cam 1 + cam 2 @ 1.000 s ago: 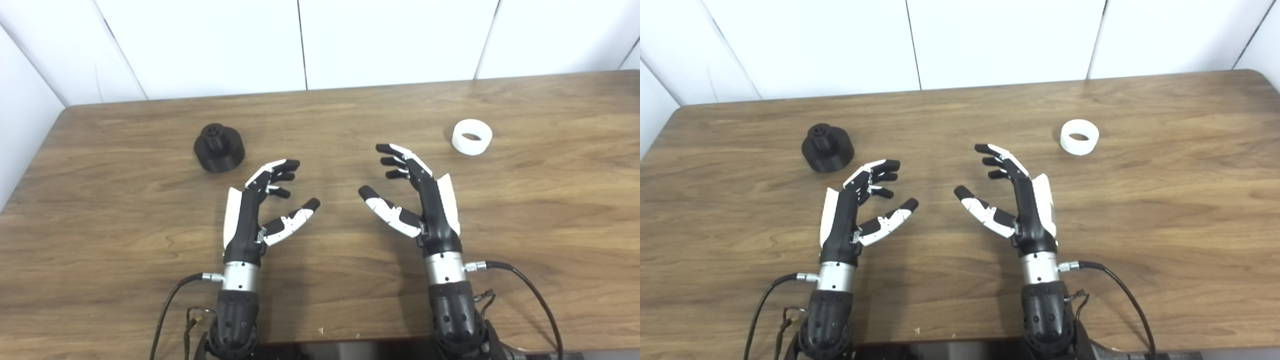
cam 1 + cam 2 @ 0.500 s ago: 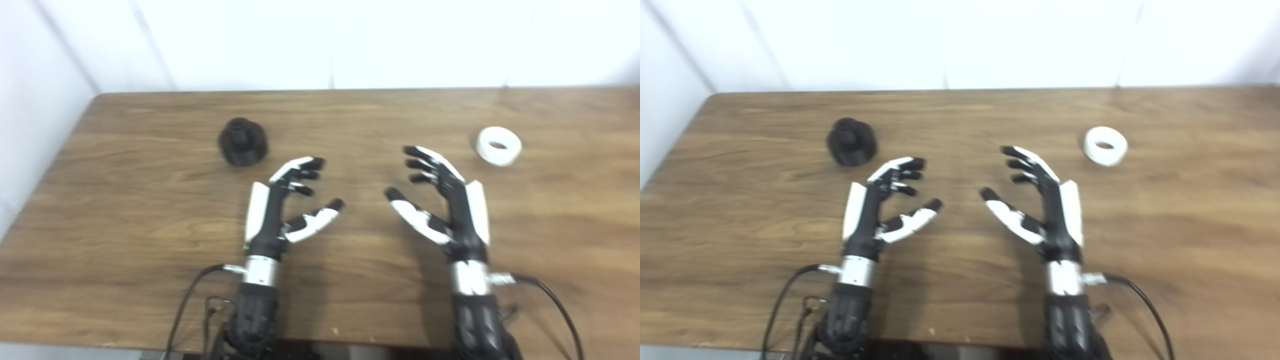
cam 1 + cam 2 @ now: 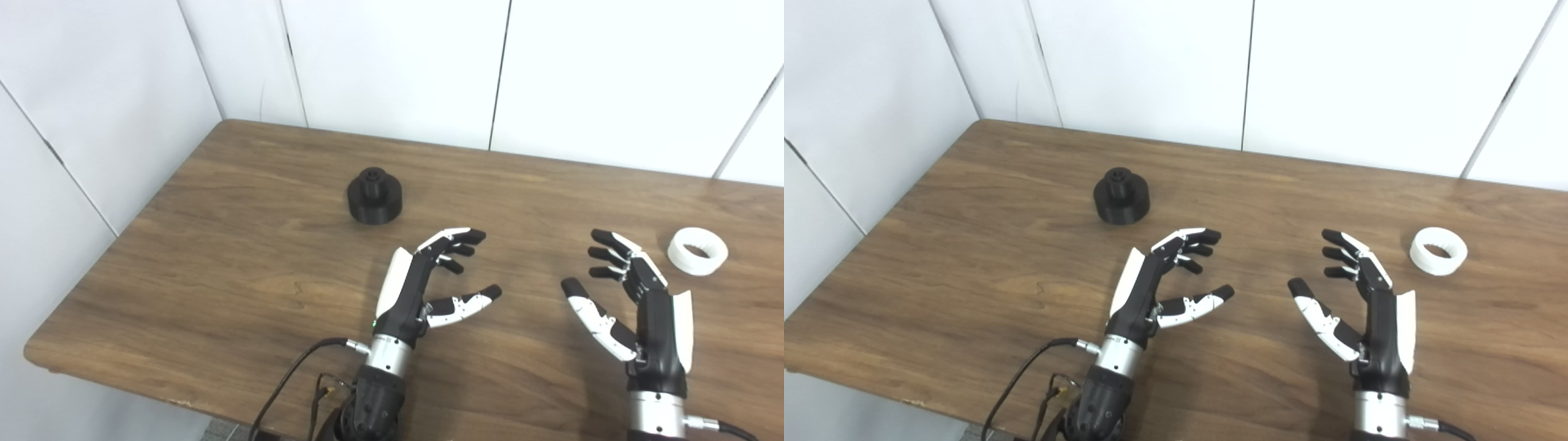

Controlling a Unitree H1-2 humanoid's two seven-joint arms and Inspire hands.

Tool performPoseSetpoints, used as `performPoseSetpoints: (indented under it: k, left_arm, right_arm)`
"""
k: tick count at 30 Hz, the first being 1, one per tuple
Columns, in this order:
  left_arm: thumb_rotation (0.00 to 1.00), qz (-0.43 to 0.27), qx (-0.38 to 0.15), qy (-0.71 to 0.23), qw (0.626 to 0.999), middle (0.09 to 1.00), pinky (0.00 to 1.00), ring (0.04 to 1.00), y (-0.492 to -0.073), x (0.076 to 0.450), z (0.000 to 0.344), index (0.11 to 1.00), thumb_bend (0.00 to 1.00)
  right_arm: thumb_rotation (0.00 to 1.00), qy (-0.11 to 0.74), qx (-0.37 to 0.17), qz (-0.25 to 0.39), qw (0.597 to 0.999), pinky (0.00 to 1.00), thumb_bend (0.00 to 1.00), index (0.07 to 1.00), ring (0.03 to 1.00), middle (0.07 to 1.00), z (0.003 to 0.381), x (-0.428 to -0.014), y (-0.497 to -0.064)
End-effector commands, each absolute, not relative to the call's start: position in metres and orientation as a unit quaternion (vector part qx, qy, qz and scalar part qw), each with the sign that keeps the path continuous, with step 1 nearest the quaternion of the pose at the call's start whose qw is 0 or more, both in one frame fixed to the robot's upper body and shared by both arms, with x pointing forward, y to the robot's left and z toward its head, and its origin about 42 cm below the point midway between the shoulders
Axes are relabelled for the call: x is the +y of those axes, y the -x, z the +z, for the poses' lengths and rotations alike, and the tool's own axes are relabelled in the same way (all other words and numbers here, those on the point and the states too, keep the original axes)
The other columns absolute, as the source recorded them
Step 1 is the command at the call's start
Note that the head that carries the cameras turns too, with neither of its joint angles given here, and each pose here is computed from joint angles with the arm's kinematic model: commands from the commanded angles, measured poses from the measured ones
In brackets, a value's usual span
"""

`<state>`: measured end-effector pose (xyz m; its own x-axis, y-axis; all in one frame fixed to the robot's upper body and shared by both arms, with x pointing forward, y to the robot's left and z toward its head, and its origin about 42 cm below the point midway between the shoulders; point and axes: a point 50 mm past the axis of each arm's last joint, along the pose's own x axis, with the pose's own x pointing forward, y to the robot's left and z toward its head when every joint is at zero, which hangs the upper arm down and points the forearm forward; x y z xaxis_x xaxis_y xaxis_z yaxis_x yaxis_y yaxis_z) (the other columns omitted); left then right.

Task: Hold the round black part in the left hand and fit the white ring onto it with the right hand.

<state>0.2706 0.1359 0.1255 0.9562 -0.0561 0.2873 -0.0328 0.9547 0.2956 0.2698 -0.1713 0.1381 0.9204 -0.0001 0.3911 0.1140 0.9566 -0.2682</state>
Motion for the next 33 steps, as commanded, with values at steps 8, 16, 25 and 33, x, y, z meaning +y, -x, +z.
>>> performPoseSetpoints:
  k: [8, 16, 25, 33]
  left_arm:
    - [0.22, 0.018, -0.155, -0.194, 0.968, 0.773, 0.66, 0.755, -0.276, 0.148, 0.126, 0.704, 0.66]
    - [0.21, 0.045, -0.178, -0.214, 0.959, 0.804, 0.77, 0.818, -0.285, 0.166, 0.136, 0.729, 0.65]
    - [0.2, 0.094, -0.183, -0.259, 0.944, 0.821, 0.77, 0.824, -0.298, 0.2, 0.156, 0.752, 0.65]
    - [0.21, 0.126, -0.209, -0.299, 0.923, 0.826, 0.77, 0.829, -0.307, 0.224, 0.173, 0.754, 0.67]
  right_arm:
    - [0.4, 0.164, -0.151, -0.027, 0.974, 0.61, 0.64, 0.744, 0.722, 0.782, 0.109, -0.187, -0.258]
    - [0.39, 0.159, -0.149, -0.028, 0.976, 0.6, 0.63, 0.743, 0.723, 0.782, 0.108, -0.188, -0.258]
    - [0.4, 0.164, -0.15, -0.027, 0.975, 0.6, 0.63, 0.745, 0.724, 0.781, 0.108, -0.189, -0.259]
    - [0.4, 0.164, -0.149, -0.027, 0.975, 0.6, 0.64, 0.74, 0.721, 0.779, 0.107, -0.188, -0.261]
